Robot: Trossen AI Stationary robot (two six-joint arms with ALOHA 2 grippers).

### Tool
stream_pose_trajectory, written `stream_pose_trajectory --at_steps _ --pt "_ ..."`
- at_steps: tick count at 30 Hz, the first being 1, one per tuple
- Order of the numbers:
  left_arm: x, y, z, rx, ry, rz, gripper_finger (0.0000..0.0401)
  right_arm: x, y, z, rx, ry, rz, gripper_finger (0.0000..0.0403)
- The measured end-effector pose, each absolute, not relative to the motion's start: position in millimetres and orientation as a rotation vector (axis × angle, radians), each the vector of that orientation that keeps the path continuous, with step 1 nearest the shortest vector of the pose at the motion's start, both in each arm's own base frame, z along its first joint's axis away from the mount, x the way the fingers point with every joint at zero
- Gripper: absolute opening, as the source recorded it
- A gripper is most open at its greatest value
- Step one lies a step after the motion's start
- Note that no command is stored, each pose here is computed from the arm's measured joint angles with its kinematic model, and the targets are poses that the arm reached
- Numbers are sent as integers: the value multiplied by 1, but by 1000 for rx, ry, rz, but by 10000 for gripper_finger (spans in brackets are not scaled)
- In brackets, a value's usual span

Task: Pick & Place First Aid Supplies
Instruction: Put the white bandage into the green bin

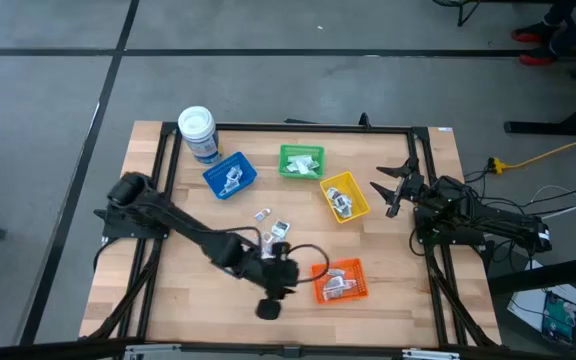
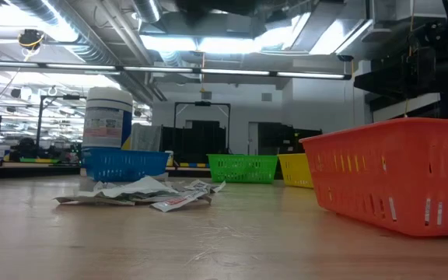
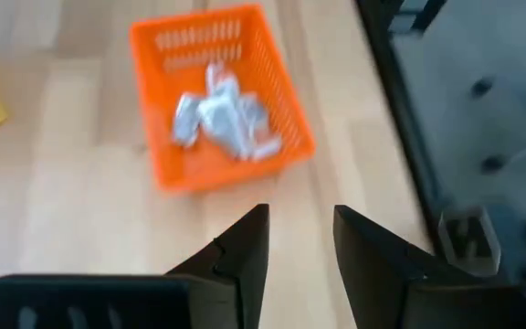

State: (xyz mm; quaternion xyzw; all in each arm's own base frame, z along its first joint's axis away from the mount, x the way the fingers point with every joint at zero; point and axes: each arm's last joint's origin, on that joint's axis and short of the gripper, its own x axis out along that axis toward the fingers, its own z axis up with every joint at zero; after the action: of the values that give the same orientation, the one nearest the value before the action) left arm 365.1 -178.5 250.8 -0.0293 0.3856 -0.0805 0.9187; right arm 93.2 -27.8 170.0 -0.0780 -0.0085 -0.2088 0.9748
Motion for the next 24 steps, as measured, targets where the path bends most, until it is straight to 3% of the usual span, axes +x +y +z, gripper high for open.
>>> stream_pose_trajectory --at_steps 11,24 --pt "299 -193 263 258 1019 -40 118 93 -28 170 -157 -17 -421 236" --pt "278 -186 200 341 1126 -42 118 93 -28 170 -157 -18 -421 236"
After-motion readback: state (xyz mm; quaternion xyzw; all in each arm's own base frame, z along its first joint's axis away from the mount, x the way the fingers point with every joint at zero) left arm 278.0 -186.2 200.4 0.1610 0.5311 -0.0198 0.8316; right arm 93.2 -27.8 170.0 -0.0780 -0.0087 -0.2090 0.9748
